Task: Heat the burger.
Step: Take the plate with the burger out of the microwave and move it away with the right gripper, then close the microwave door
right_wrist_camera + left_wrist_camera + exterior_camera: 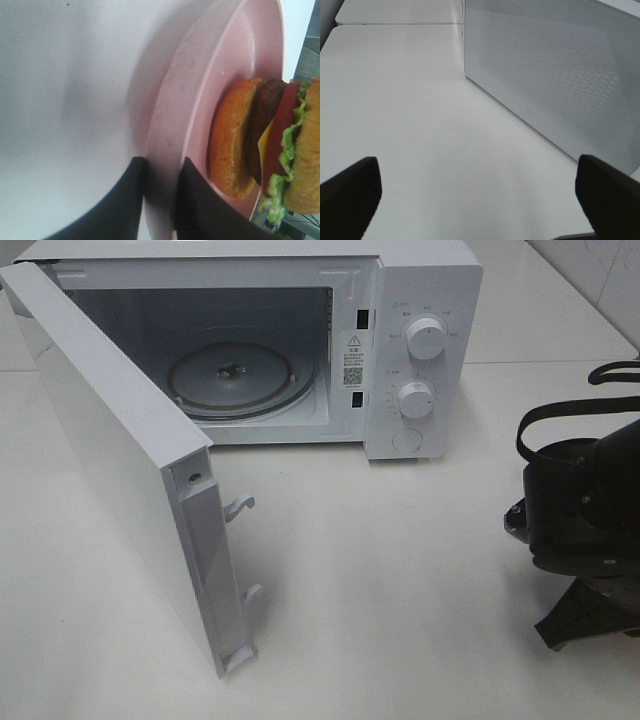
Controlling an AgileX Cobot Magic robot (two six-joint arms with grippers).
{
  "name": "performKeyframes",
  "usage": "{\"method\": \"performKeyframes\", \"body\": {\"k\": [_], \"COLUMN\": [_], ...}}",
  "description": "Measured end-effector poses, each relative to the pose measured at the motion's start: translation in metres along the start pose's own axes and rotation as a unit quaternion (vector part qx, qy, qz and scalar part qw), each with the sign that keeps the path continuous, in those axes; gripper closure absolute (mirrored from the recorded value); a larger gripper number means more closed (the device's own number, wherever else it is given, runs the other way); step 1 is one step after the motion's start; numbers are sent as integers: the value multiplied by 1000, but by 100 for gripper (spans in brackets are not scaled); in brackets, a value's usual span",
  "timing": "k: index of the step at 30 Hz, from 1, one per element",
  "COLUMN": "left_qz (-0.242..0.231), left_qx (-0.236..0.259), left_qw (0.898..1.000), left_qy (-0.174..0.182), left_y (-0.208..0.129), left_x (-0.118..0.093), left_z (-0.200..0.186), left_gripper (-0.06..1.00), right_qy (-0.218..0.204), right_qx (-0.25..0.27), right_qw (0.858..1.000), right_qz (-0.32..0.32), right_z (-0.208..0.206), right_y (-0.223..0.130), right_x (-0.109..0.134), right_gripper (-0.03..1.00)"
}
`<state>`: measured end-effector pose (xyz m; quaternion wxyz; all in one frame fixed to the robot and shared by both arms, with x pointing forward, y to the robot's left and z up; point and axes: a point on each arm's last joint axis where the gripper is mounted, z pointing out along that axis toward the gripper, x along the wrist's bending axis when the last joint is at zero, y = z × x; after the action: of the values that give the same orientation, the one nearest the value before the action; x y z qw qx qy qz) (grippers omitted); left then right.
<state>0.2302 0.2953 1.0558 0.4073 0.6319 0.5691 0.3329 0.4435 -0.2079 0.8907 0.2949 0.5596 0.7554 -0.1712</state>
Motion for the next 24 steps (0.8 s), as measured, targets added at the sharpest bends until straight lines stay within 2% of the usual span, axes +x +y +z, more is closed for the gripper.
{"method": "performKeyframes", "body": {"k": [4, 9, 11, 12, 13, 16, 20, 21, 22, 23, 24], "left_qz": [0, 0, 0, 0, 0, 0, 0, 0, 0, 0, 0], "left_qx": [0, 0, 0, 0, 0, 0, 0, 0, 0, 0, 0], "left_qw": [1000, 1000, 1000, 1000, 1000, 1000, 1000, 1000, 1000, 1000, 1000], "left_qy": [0, 0, 0, 0, 0, 0, 0, 0, 0, 0, 0], "left_y": [0, 0, 0, 0, 0, 0, 0, 0, 0, 0, 0], "left_x": [0, 0, 0, 0, 0, 0, 0, 0, 0, 0, 0], "left_z": [0, 0, 0, 0, 0, 0, 0, 0, 0, 0, 0], "left_gripper": [-3, -3, -3, -3, -3, -3, -3, -3, -3, -3, -3], "right_qy": [14, 31, 47, 47, 57, 77, 99, 120, 120, 143, 143], "right_qx": [-1, 7, 0, 0, -10, -35, -59, -80, -80, -107, -107], "right_qw": [1000, 999, 999, 999, 998, 996, 993, 989, 989, 983, 983], "right_qz": [2, 14, 22, 22, 25, 31, 31, 31, 31, 32, 32], "right_z": [1, -1, -8, -8, -15, -30, -44, -56, -56, -68, -68], "right_y": [0, 1, 7, 7, 11, 18, 21, 20, 20, 18, 18], "right_x": [3, 6, 5, 5, 2, -6, -14, -22, -22, -30, -30], "right_gripper": [79, 71, 57, 57, 52, 47, 44, 42, 42, 39, 39]}}
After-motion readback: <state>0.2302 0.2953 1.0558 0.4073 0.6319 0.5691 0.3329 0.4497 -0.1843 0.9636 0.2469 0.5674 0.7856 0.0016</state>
